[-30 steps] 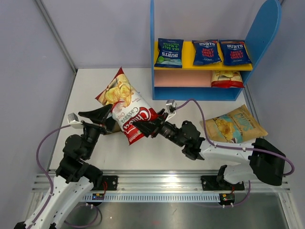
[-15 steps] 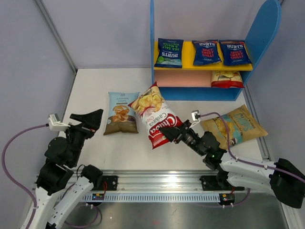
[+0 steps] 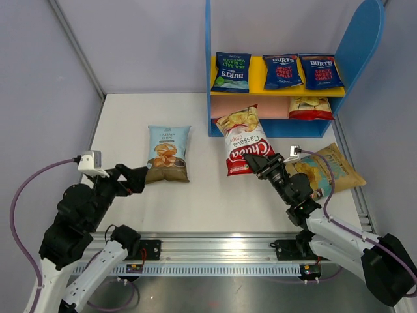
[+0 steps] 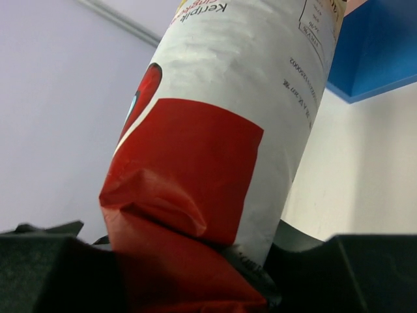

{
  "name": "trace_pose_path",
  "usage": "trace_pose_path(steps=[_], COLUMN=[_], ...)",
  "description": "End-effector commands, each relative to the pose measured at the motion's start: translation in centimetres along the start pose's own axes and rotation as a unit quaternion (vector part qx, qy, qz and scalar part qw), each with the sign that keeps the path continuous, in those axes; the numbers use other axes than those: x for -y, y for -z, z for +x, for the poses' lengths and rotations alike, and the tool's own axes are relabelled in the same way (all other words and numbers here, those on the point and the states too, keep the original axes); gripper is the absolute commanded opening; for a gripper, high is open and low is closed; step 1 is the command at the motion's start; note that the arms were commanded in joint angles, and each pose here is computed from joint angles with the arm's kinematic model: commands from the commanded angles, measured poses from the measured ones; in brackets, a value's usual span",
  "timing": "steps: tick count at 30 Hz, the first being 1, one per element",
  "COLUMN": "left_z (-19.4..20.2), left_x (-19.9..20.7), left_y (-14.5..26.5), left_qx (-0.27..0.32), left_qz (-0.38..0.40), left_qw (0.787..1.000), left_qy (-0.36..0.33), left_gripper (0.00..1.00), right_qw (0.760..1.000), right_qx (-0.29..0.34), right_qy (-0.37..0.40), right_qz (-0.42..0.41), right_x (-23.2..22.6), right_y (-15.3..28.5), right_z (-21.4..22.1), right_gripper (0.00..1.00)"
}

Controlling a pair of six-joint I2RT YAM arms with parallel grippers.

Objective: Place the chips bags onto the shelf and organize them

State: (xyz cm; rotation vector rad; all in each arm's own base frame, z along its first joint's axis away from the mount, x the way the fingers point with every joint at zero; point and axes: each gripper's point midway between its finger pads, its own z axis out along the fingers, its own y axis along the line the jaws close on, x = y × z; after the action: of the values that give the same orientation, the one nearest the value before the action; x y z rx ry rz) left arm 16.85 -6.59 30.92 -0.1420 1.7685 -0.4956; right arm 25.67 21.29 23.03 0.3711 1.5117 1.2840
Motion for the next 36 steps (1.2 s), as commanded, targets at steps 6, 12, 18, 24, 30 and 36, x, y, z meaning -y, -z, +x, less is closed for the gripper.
trace_pose_path(steps=[6, 12, 18, 24, 30, 36], left_z=[0.7, -0.1, -0.3, -0.2, -0.3, -0.4], left_x=[-0.5, -0.9, -1.1, -0.8, -0.8, -1.0], left_y=[1.8, 3.2, 3.9, 3.8, 4.1, 4.2], left_qx=[0.047, 0.09, 0.108, 0.107, 0.116, 0.12], left_qz=[0.046, 0.051, 0.055, 0.063, 0.069, 0.065], left_qw=[0.996, 0.994, 0.992, 0.991, 0.99, 0.99], left_qy=[-0.06, -0.046, -0.041, -0.041, -0.038, -0.037], left_gripper=[0.99, 0.99, 0.99, 0.99, 0.99, 0.99], right_qw=[0.996, 0.994, 0.994, 0.992, 0.986, 0.983], right_qx=[0.05, 0.065, 0.074, 0.103, 0.15, 0.157], right_qy=[-0.026, -0.038, -0.037, -0.048, -0.071, -0.096], right_qz=[-0.067, -0.073, -0.064, -0.05, -0.022, 0.031], right_x=[-2.5, -1.4, -0.2, 2.1, 5.1, 7.6], right_y=[-1.7, -3.6, -6.4, -9.4, -12.7, -16.6], right_z=[-4.9, -7.2, -8.5, -9.4, -10.8, -9.7], right_gripper=[0.36, 0.36, 0.36, 0.38, 0.4, 0.47])
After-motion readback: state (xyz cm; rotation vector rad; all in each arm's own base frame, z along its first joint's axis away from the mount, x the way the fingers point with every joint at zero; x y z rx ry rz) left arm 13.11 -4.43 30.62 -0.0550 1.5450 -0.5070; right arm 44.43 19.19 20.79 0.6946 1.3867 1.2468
